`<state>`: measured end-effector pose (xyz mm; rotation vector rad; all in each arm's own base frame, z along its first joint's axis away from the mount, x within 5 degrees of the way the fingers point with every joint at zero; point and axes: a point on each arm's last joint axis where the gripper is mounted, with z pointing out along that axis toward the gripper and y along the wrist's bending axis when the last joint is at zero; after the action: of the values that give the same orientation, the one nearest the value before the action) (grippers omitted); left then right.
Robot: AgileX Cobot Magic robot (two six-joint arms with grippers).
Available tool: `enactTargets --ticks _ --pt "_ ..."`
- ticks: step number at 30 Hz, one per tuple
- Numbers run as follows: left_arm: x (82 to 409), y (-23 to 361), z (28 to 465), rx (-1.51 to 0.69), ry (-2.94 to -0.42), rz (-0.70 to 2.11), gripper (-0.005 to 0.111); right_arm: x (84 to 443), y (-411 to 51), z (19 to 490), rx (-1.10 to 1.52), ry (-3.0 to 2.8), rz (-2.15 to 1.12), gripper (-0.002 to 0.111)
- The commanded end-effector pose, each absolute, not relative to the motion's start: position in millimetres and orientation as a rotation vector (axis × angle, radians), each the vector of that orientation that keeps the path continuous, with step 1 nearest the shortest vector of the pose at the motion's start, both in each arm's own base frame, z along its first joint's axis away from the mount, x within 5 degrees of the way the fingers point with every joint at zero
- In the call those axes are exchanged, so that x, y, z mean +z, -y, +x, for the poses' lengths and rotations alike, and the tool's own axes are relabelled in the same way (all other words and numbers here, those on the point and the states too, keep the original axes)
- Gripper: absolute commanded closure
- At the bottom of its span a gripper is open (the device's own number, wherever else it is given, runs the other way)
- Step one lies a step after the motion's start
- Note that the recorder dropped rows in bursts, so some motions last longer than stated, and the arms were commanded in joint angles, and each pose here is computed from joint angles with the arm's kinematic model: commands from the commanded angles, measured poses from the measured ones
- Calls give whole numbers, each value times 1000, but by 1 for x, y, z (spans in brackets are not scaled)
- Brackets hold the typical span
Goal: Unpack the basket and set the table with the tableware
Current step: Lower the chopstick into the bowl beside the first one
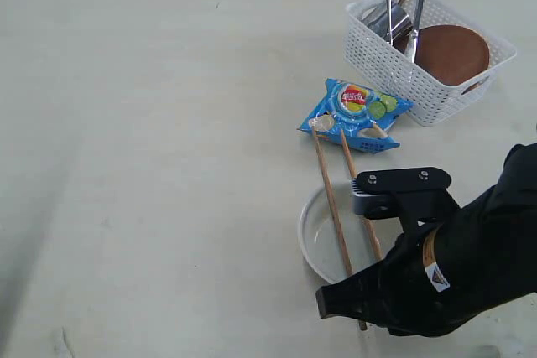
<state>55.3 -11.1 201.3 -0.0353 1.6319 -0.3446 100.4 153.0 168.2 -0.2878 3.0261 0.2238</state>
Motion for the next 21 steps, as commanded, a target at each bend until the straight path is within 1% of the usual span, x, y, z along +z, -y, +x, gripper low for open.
enactTargets --ticks 1,19,21 --pt "201 11 55 -334 -1632 -22 107 167 -152 100 210 -3027 -301 108" --pt "201 11 55 -334 -1632 -22 107 166 -152 100 203 -3032 -302 108" --pt "201 11 55 -334 -1632 -22 107 166 -152 100 203 -3032 -302 104"
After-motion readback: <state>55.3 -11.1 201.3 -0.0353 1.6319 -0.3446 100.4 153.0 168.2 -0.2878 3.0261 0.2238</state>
